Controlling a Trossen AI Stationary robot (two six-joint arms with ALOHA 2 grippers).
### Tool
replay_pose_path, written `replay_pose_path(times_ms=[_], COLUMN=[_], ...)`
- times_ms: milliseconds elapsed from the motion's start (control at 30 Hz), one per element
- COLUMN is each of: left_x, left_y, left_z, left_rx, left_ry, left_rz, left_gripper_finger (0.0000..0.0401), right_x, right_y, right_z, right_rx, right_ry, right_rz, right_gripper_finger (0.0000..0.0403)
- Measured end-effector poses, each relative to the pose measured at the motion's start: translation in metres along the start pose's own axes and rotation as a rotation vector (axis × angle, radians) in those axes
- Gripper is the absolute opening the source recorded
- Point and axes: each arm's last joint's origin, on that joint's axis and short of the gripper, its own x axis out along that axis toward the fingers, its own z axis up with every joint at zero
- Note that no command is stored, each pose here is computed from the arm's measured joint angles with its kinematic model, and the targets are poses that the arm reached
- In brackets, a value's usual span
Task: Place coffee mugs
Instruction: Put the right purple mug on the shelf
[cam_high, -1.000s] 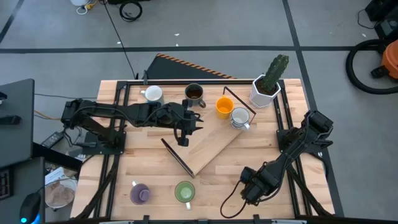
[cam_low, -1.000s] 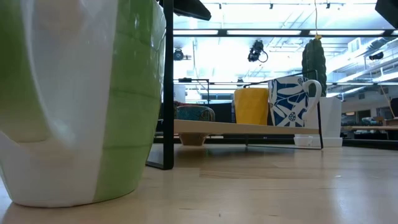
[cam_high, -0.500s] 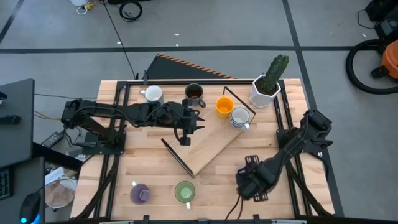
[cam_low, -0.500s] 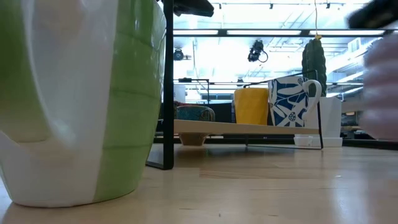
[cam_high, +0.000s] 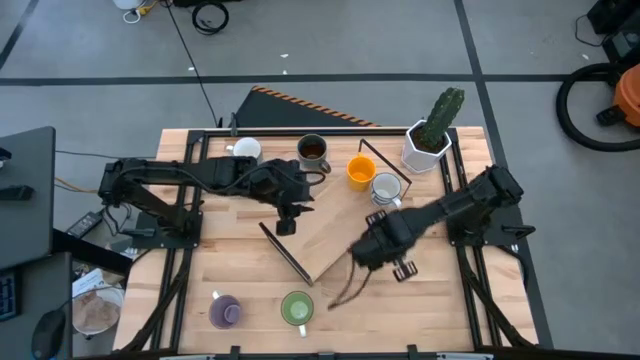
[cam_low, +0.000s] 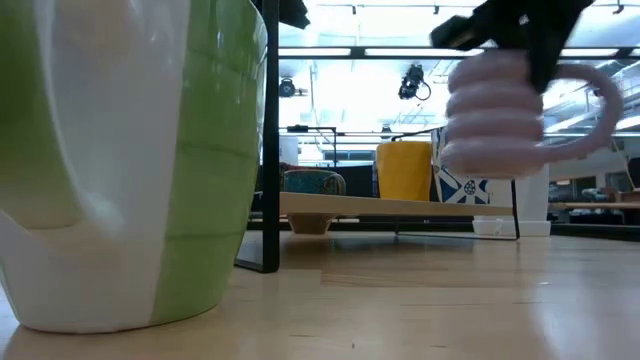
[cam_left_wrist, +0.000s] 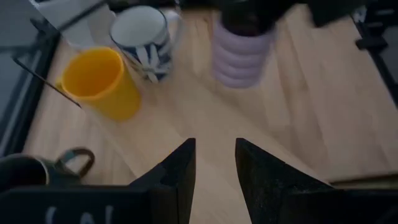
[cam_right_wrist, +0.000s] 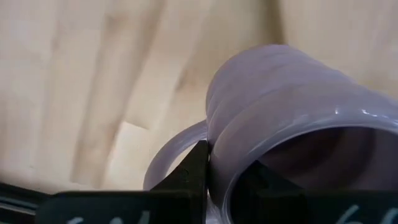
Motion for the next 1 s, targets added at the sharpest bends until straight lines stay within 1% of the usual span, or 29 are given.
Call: replay_pose_path(times_ms=[100,167,433,567,733,1000], left_x=[-0.006,-0.007,-0.008,-0.008,-0.011,-0.011], left_y=[-0.004,-0.006,-0.01,-0.01,-0.009,-0.007], left_z=[0.0,0.001,-0.001,-0.002,-0.002,-0.002], left_rx=[-0.031,-0.057,-0.125,-0.15,-0.156,-0.161], left_ry=[0.043,0.041,0.068,0.078,0.071,0.066], left_rz=[-0.012,-0.015,-0.024,-0.02,-0.017,-0.012], left_gripper_finger=[0.0119,0.0119,0.0119,0.0119,0.0119,0.0119], right_x=[0.001,0.001,0.003,0.003,0.005,0.006], right_y=[-0.019,-0.029,-0.061,-0.075,-0.091,-0.102], right_z=[-0.002,-0.004,-0.008,-0.011,-0.014,-0.017], right_rx=[-0.025,-0.046,-0.122,-0.125,-0.085,-0.093], right_ry=[0.013,0.016,-0.001,-0.021,-0.043,-0.058], right_rz=[-0.013,-0.013,-0.011,0.013,0.039,0.046], right_gripper_finger=[0.0042,0.0042,0.0042,0.0043,0.0043,0.0043])
